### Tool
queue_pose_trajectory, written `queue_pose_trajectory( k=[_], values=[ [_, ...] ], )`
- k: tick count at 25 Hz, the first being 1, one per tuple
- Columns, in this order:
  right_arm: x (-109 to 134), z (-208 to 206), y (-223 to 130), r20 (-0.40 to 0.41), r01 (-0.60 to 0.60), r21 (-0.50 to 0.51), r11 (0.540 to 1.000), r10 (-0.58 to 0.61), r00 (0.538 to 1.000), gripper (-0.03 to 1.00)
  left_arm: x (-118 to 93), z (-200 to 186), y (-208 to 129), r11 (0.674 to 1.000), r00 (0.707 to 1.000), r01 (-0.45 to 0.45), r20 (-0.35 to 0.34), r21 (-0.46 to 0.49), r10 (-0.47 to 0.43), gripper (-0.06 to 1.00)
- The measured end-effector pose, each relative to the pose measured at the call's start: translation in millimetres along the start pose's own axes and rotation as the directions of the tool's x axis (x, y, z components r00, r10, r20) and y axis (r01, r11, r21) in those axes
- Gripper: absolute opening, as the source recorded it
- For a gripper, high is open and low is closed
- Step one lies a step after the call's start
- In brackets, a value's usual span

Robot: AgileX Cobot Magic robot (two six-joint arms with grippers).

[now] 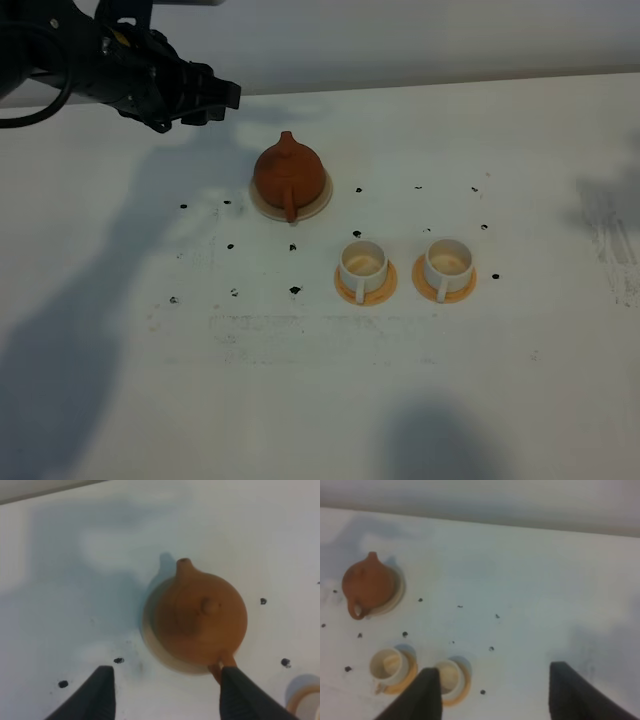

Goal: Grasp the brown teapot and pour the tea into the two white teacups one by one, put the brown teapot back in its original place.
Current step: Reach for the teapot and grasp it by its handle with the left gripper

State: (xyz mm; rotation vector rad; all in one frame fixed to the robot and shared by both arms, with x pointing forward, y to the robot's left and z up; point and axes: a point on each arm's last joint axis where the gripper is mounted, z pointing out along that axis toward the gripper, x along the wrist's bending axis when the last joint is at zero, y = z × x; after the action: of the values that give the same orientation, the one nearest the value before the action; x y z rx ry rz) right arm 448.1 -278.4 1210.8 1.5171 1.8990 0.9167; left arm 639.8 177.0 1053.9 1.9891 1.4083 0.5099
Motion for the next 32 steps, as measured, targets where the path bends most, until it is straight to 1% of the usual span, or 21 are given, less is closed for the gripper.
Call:
queue_pose_trajectory(
  k=[3,9,15,20,23,26,32],
  values=[
    [3,-22,-11,0.018,-0.001,-0.024,1.000,0.001,1.000,0.48,-6,1,0,1.000,1.000,-0.007,-0.019,0.005,0.007,0.45],
    [13,-65,-37,0.033,0.010,-0.095,0.995,-0.006,0.999,0.48,-9,1,-1,1.000,0.998,-0.012,-0.057,0.017,0.013,0.45],
    [21,-100,-64,0.042,0.022,-0.125,0.992,-0.017,0.999,0.48,-17,1,-3,0.999,0.998,-0.007,-0.060,0.040,0.009,0.45],
    [27,-124,-85,0.055,0.033,-0.174,0.984,-0.024,0.998,0.48,-32,2,-4,0.999,0.997,-0.033,-0.068,0.043,0.036,0.45],
    [30,-131,-99,0.058,0.035,-0.190,0.981,-0.024,0.998,0.48,-41,2,-4,0.998,0.996,-0.050,-0.074,0.044,0.053,0.45],
    [31,-131,-114,0.056,0.027,-0.185,0.982,-0.017,0.998,0.48,-46,1,-6,0.997,0.994,-0.060,-0.088,0.054,0.064,0.45],
    [34,-122,-144,0.049,0.016,-0.146,0.989,-0.009,0.999,0.48,-42,0,-9,0.994,0.987,-0.054,-0.144,0.098,0.068,0.45]
  ],
)
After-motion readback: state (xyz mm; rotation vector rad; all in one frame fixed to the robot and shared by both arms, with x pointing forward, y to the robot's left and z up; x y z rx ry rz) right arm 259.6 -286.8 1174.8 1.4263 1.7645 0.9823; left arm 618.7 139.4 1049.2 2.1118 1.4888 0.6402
